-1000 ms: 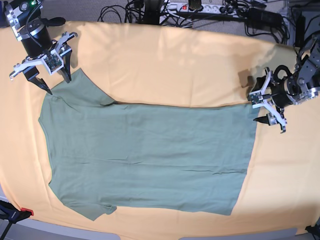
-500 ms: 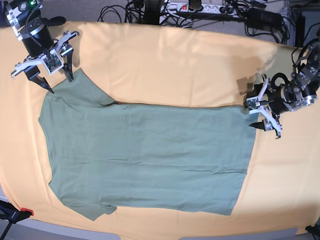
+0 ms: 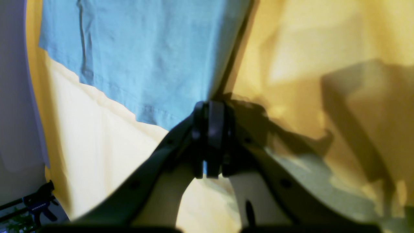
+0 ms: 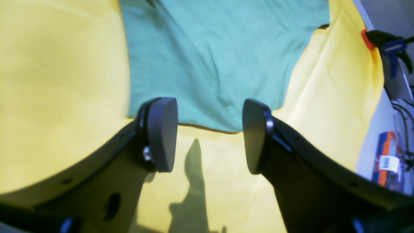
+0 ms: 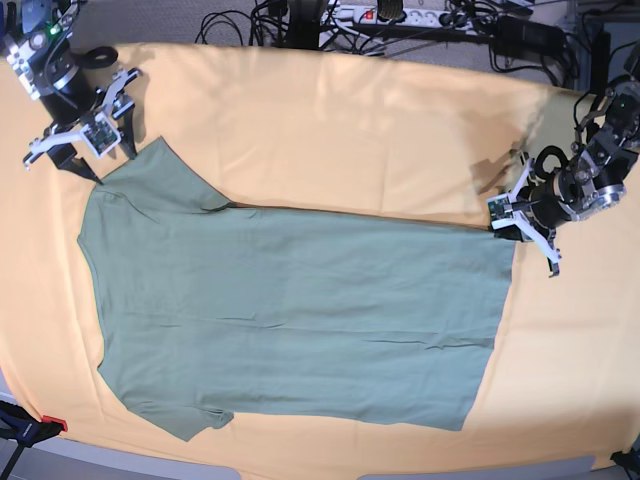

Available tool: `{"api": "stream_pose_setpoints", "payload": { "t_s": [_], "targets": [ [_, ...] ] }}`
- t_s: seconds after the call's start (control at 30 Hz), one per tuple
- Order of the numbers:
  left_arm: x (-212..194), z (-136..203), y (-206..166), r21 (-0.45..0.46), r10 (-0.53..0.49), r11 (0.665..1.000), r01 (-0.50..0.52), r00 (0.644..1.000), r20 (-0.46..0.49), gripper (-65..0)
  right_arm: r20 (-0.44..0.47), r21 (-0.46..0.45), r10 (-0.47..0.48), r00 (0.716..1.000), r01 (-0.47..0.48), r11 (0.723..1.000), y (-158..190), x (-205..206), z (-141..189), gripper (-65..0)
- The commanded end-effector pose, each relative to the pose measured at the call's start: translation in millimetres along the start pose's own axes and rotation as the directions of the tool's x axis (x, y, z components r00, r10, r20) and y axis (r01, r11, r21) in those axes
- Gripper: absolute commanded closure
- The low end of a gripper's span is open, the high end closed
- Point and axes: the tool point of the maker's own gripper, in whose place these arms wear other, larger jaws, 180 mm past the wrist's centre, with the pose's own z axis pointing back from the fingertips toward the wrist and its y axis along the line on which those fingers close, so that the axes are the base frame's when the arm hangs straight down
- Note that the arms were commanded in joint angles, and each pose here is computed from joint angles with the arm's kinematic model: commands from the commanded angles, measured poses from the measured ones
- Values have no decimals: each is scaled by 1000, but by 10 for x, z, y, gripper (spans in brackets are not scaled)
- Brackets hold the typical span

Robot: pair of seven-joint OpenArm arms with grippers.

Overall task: Fold the T-shirt properly
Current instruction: 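Lower both grippers onto one side edge of the green shirt and grasp, then lift the grasped side edge with both grippers, pulling it taut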

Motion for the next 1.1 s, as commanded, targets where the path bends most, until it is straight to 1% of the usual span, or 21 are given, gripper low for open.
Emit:
{"api": "stream_pose_setpoints", "payload": {
  "t_s": [0.0, 0.17, 0.37, 0.57, 0.6, 0.7, 0.8, 0.87, 0.93, 1.0, 1.03, 1.07],
  "targets": [
    [-38, 80, 209, 50, -18, 999, 18, 1000, -10, 0, 18, -8, 20, 1000, -20, 1000, -88, 29, -10, -350],
    [-28, 79, 207, 49, -10, 999, 10, 1000, -5, 0, 7, 52, 12, 1000, -13, 999, -188, -104, -141, -350],
    [-27, 80, 204, 48, -7, 999, 7, 1000, -3, 0, -30, 86, 25, 999, -22, 996, -298, -277, -310, -350],
    [-27, 80, 206, 49, -7, 999, 8, 1000, -3, 0, -68, 172, 8, 998, 4, 985, -49, -439, -564, -350],
    [-26, 79, 204, 48, -7, 999, 7, 1000, -3, 0, -75, 173, 18, 997, -5, 985, -44, -459, -609, -350],
    [-28, 80, 204, 48, -7, 999, 7, 1000, -4, 0, -110, 93, 58, 992, -48, 995, -223, -524, -710, -350],
    [-34, 79, 189, 45, -6, 999, 7, 1000, -5, 0, -147, 51, 72, 987, -65, 997, -345, -579, -733, -350],
    [-36, 79, 179, 42, -6, 999, 6, 1000, -6, 0, -171, 68, 66, 983, -55, 996, -314, -626, -723, -349],
    [-32, 79, 183, 44, -6, 999, 7, 1000, -5, 0, -199, 121, 62, 978, -38, 992, -217, -679, -705, -349],
    [-29, 79, 192, 45, -7, 999, 7, 1000, -4, 0, -206, 165, 37, 978, -3, 986, -127, -688, -690, -329],
    [-29, 79, 193, 46, -7, 999, 7, 1000, -4, 0, -203, 184, 24, 979, 14, 983, -85, -679, -685, -291],
    [-28, 79, 193, 46, -7, 999, 7, 1000, -3, 0, -196, 198, 16, 981, 24, 980, -57, -663, -683, -231]
  ]
}}
